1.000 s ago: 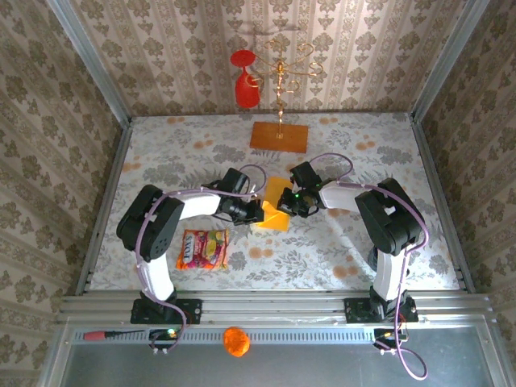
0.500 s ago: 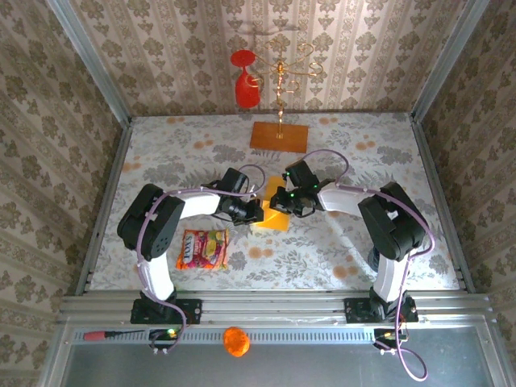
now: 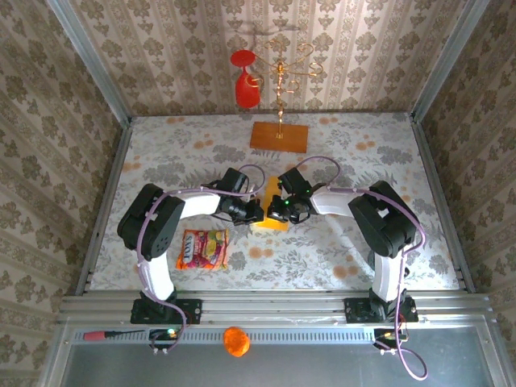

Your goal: Fold a paper plane with a square sheet of paper (pick it up from the middle)

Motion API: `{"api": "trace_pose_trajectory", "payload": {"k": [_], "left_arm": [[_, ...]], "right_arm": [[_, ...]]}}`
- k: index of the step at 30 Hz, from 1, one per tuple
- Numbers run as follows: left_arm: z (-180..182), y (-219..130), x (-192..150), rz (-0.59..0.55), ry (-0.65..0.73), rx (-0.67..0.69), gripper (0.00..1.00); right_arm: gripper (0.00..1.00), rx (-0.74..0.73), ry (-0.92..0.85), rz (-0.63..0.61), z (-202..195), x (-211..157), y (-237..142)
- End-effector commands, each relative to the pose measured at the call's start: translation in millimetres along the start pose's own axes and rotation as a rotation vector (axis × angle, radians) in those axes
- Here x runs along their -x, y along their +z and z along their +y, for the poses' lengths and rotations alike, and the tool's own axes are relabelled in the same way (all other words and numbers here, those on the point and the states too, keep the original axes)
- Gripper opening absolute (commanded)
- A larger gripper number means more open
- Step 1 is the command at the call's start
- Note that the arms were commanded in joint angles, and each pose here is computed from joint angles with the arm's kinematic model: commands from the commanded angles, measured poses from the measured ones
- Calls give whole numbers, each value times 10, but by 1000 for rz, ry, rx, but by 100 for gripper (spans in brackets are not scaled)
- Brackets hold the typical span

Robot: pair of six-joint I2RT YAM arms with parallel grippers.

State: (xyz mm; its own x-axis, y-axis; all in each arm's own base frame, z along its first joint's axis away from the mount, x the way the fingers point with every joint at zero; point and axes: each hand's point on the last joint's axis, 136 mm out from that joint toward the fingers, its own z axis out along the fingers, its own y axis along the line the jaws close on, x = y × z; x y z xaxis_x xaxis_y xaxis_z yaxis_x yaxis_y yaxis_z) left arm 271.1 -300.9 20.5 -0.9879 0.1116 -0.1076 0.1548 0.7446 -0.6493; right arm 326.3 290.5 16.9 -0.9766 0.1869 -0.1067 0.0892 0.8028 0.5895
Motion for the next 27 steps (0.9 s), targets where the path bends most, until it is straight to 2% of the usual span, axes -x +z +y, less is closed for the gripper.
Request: {"api": "trace_pose_trajectory", "payload": {"k": [1, 7, 18, 23, 27], "left_arm": [[219, 86, -123, 46, -59, 71, 0], [351, 72, -241, 73, -91, 125, 0], [432, 78, -323, 88, -111, 146, 0], [300, 50, -223, 69, -91, 110, 0], [-54, -81, 51, -3, -34, 30, 0]], "right_arm": [[0, -66, 28, -1, -132, 3, 61], [0, -96, 103, -57, -373, 189, -35], [0, -23, 196, -162, -802, 742, -302], [0, 37, 155, -234, -835, 896, -516], [0, 89, 94, -275, -604, 972, -781]]}}
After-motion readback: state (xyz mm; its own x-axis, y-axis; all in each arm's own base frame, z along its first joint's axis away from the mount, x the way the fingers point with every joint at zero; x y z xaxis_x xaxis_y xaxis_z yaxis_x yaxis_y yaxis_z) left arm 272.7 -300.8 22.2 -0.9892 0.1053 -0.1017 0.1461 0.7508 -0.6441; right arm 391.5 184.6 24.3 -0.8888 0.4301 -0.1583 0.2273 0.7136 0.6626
